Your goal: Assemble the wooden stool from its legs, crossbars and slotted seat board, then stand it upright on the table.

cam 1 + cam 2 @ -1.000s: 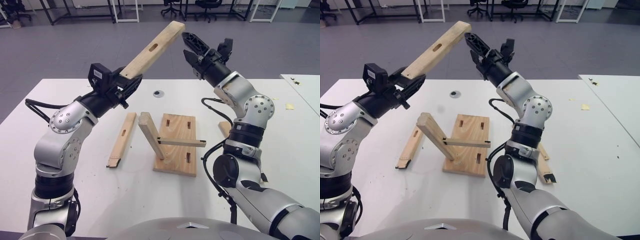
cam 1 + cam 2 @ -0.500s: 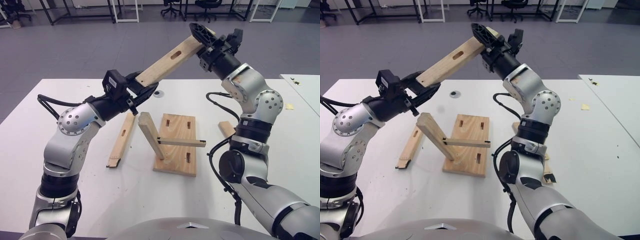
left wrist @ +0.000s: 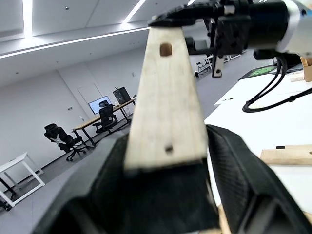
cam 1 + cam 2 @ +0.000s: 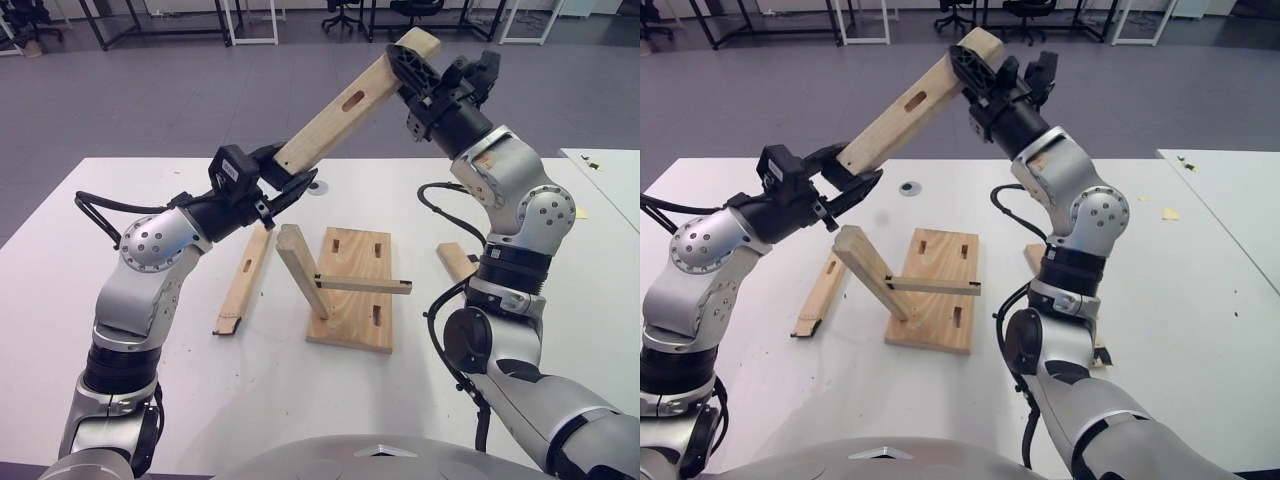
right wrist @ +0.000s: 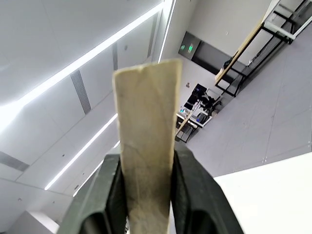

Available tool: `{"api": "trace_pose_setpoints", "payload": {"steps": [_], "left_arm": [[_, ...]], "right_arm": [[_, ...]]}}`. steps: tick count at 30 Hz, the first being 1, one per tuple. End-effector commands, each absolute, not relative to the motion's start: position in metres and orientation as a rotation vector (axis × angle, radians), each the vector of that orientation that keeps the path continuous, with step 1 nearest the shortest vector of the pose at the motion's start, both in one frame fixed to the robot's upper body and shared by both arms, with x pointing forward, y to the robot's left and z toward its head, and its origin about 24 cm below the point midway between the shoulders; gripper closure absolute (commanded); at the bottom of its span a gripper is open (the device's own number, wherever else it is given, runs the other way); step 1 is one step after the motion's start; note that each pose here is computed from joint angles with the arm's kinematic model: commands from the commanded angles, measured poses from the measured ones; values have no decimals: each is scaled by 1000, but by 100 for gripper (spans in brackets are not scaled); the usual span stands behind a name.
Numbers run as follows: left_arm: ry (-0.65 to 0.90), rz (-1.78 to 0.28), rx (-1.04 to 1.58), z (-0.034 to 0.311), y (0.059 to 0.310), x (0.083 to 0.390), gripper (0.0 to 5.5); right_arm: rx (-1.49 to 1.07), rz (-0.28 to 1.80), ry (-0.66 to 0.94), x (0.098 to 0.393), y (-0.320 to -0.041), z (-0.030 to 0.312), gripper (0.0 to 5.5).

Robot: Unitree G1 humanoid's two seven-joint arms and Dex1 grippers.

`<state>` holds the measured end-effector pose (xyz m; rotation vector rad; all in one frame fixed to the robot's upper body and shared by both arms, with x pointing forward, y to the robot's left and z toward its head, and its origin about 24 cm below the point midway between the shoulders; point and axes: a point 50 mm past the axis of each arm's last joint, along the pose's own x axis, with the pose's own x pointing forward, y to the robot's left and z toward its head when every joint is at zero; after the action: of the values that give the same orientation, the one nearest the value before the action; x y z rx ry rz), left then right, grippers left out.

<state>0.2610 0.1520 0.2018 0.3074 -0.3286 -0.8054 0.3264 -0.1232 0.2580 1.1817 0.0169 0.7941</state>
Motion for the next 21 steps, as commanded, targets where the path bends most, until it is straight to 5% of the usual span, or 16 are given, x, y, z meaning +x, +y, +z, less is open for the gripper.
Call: {"api": "trace_pose_setpoints", "payload": {"steps": [1, 4, 10, 21], "left_arm": [[-264, -700, 343, 196, 171, 270, 232], [-221, -551, 300, 191, 196, 271, 180], [215, -512, 432, 104, 208, 228, 117], [336, -797, 697, 52, 181, 213, 117]], "right_arm": [[1117, 665, -106, 318, -146, 254, 448], [1039, 438, -158, 306, -177, 230, 448], [730, -41, -132, 262, -226, 166, 448], [573, -101, 41, 274, -203, 89, 448]]}}
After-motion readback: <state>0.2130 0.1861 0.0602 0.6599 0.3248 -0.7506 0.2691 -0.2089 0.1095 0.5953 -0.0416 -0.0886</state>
